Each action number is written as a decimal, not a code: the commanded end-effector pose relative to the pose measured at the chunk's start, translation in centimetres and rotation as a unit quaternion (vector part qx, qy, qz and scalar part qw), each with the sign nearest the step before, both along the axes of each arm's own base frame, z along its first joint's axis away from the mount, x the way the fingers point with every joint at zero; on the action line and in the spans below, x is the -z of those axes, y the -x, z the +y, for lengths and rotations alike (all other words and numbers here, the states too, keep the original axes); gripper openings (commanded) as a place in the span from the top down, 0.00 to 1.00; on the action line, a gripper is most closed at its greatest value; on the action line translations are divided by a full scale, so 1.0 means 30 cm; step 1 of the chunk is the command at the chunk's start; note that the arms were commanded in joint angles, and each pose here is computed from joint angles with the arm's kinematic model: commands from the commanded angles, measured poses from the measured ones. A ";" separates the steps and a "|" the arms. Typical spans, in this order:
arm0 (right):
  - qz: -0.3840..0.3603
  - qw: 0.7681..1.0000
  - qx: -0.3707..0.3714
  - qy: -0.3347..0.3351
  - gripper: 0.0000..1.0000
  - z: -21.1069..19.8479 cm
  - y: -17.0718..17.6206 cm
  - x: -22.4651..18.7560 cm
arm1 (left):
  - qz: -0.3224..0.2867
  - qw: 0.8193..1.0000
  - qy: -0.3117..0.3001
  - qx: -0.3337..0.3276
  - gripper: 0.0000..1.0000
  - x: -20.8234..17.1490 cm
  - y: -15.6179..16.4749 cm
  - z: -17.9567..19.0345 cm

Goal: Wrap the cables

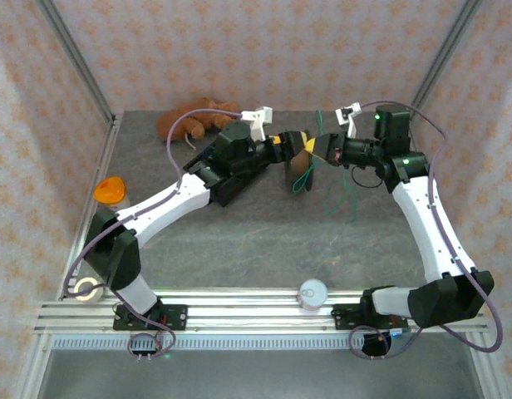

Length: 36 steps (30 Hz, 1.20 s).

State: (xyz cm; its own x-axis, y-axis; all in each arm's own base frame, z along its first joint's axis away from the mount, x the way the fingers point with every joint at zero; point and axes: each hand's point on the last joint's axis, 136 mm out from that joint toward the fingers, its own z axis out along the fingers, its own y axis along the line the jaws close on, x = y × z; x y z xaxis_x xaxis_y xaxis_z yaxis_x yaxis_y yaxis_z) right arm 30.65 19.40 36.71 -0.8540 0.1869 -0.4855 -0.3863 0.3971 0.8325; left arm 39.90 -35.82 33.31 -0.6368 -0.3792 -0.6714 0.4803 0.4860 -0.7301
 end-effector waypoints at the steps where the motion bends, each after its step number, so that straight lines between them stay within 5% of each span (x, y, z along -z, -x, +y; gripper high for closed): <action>1: -0.031 0.993 -0.101 -0.049 1.00 0.079 0.149 -0.131 | -0.002 0.999 0.022 0.046 0.17 0.009 0.015 -0.123; 8: -0.024 0.997 -0.070 -0.020 1.00 0.055 0.131 -0.117 | 0.024 0.996 0.063 0.053 0.29 0.084 0.019 -0.098; 20: -0.025 0.997 -0.071 -0.024 1.00 0.049 0.141 -0.141 | 0.059 0.995 0.052 0.063 0.31 0.163 0.041 -0.021; 30: -0.010 0.996 -0.080 -0.035 1.00 0.054 0.153 -0.130 | 0.049 0.990 0.069 0.116 0.23 0.118 0.079 -0.106; 36: 0.001 0.995 -0.087 -0.040 1.00 0.058 0.159 -0.121 | 0.051 0.989 0.062 0.124 0.36 0.119 0.067 -0.134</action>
